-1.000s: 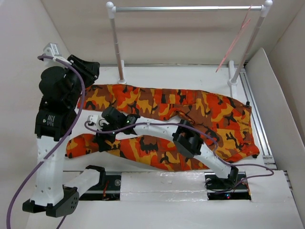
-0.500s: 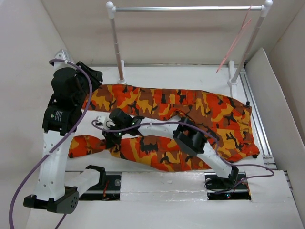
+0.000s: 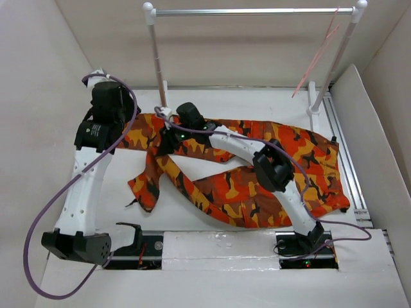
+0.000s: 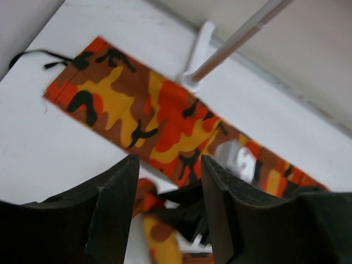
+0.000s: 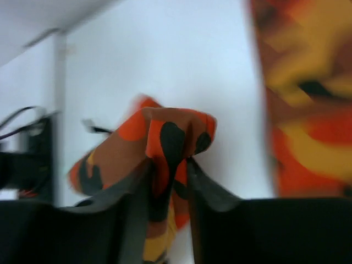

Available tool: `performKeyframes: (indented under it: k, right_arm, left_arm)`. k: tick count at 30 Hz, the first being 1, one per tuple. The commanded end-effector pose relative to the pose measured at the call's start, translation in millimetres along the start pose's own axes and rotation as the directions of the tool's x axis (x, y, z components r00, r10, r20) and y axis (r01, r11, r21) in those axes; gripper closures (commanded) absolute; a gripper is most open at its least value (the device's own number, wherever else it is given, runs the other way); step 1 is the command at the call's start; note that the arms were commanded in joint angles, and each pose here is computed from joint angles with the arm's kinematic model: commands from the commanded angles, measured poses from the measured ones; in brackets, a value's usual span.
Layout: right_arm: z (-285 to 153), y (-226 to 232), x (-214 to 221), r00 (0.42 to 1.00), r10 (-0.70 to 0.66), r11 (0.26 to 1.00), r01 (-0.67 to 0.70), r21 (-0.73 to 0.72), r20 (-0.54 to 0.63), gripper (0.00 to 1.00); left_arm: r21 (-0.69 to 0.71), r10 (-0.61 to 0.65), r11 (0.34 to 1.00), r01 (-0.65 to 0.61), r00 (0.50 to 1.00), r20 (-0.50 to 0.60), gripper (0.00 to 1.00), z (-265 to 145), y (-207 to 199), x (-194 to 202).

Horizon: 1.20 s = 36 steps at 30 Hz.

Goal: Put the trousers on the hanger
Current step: Flatten out the trousers at the center of the board.

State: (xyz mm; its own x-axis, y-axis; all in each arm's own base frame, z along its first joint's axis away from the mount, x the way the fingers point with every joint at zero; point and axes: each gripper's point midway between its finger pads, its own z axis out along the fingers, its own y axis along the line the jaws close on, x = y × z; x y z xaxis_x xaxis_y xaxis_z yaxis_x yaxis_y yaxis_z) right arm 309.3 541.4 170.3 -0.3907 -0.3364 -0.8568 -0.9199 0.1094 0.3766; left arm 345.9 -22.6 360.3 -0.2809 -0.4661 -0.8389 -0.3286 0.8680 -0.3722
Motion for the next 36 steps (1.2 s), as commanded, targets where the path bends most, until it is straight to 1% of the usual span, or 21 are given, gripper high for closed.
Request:
performKeyframes:
  k: [1, 2, 5, 6, 9, 10, 11, 13, 14, 16, 17, 18, 20, 21, 22, 23, 24, 26, 29, 31, 36]
  right_arm:
    - [-11, -61, 1, 0.991, 0.128, 0.981, -0.134, 0.144, 0.046, 0.61]
    - [-21, -71, -9, 0.988, 0.133, 0.974, -0.145, 0.177, 0.077, 0.47]
    - [-49, -86, -39, 0.99, 0.105, 0.952, -0.129, 0.277, 0.099, 0.36]
    - [-59, -87, -46, 0.991, 0.091, 0.949, -0.116, 0.295, 0.097, 0.35]
    - [-80, -54, -59, 0.999, -0.008, 0.953, -0.005, 0.303, 0.042, 0.34]
    - [-76, -43, -36, 1.0, 0.009, 0.957, -0.005, 0.289, -0.011, 0.34]
    - [-88, -18, -47, 0.995, -0.097, 0.957, 0.098, 0.273, -0.017, 0.39]
    - [-73, 26, -25, 0.986, -0.15, 0.962, 0.163, 0.219, -0.077, 0.46]
    - [-67, 35, 7, 0.98, -0.142, 0.964, 0.169, 0.208, -0.136, 0.77]
    - [-49, 76, 21, 0.972, -0.199, 0.967, 0.215, 0.133, -0.125, 1.0]
    - [-40, 85, 44, 0.971, -0.184, 0.975, 0.2, 0.093, -0.154, 1.0]
    - [-28, 93, 57, 0.968, -0.187, 0.979, 0.198, 0.056, -0.167, 1.0]
    - [-6, 120, 80, 0.948, -0.233, 0.972, 0.236, -0.013, -0.219, 1.0]
    - [5, 125, 89, 0.937, -0.251, 0.967, 0.253, -0.023, -0.242, 0.92]
    - [12, 133, 96, 0.927, -0.271, 0.962, 0.272, -0.031, -0.26, 0.79]
    - [21, 145, 103, 0.915, -0.298, 0.953, 0.299, -0.038, -0.273, 0.52]
    - [28, 149, 102, 0.911, -0.311, 0.949, 0.313, -0.04, -0.269, 0.45]
    - [41, 136, 119, 0.9, -0.297, 0.95, 0.312, -0.005, -0.317, 0.37]
    - [52, 112, 127, 0.896, -0.256, 0.946, 0.31, 0.098, -0.363, 0.35]
    - [57, 99, 120, 0.906, -0.241, 0.933, 0.315, 0.172, -0.347, 0.34]
    - [68, 71, 136, 0.903, -0.203, 0.906, 0.32, 0.277, -0.379, 0.37]
  left_arm:
    - [-0.084, 0.033, 0.996, -0.035, 0.999, -0.028, 0.54, 12, 22, 17]
    - [-0.084, 0.029, 0.996, -0.032, 0.999, -0.038, 0.53, 12, 24, 22]
    - [-0.089, 0.011, 0.996, -0.019, 0.995, -0.096, 0.52, 13, 30, 44]
    - [-0.101, 0.012, 0.994, -0.028, 0.988, -0.154, 0.52, 12, 38, 64]
    - [-0.133, -0.005, 0.991, -0.024, 0.977, -0.214, 0.52, 0, 60, 98]
    - [-0.141, -0.009, 0.99, -0.022, 0.977, -0.214, 0.52, -5, 65, 102]
    - [-0.139, -0.022, 0.99, -0.005, 0.981, -0.192, 0.52, -12, 68, 100]
    - [-0.139, -0.035, 0.99, 0.013, 0.987, -0.156, 0.53, -20, 67, 88]
    - [-0.126, -0.044, 0.992, 0.028, 0.991, -0.13, 0.53, -25, 63, 78]
    - [-0.073, -0.076, 0.995, 0.073, 0.996, -0.045, 0.55, -39, 44, 38]
    - [-0.05, -0.085, 0.995, 0.084, 0.996, -0.022, 0.57, -42, 36, 25]
    - [0.007, -0.111, 0.994, 0.111, 0.993, 0.043, 0.58, -57, 21, -7]
    - [0.053, -0.137, 0.99, 0.133, 0.987, 0.083, 0.59, -66, 7, -32]
    - [0.109, -0.162, 0.983, 0.149, 0.979, 0.122, 0.59, -80, -5, -53]
    - [0.136, -0.173, 0.978, 0.155, 0.976, 0.132, 0.59, -85, -11, -61]
    - [0.157, -0.18, 0.975, 0.159, 0.975, 0.132, 0.6, -86, -17, -65]
    - [0.208, -0.191, 0.965, 0.162, 0.973, 0.129, 0.6, -91, -27, -70]
    - [0.236, -0.19, 0.958, 0.16, 0.976, 0.107, 0.6, -90, -34, -66]
    - [0.253, -0.19, 0.953, 0.165, 0.979, 0.079, 0.61, -87, -35, -53]
    - [0.272, -0.188, 0.947, 0.17, 0.981, 0.043, 0.62, -82, -36, -39]
    - [0.307, -0.173, 0.937, 0.165, 0.985, 0.0, 0.64, -83, -44, -24]
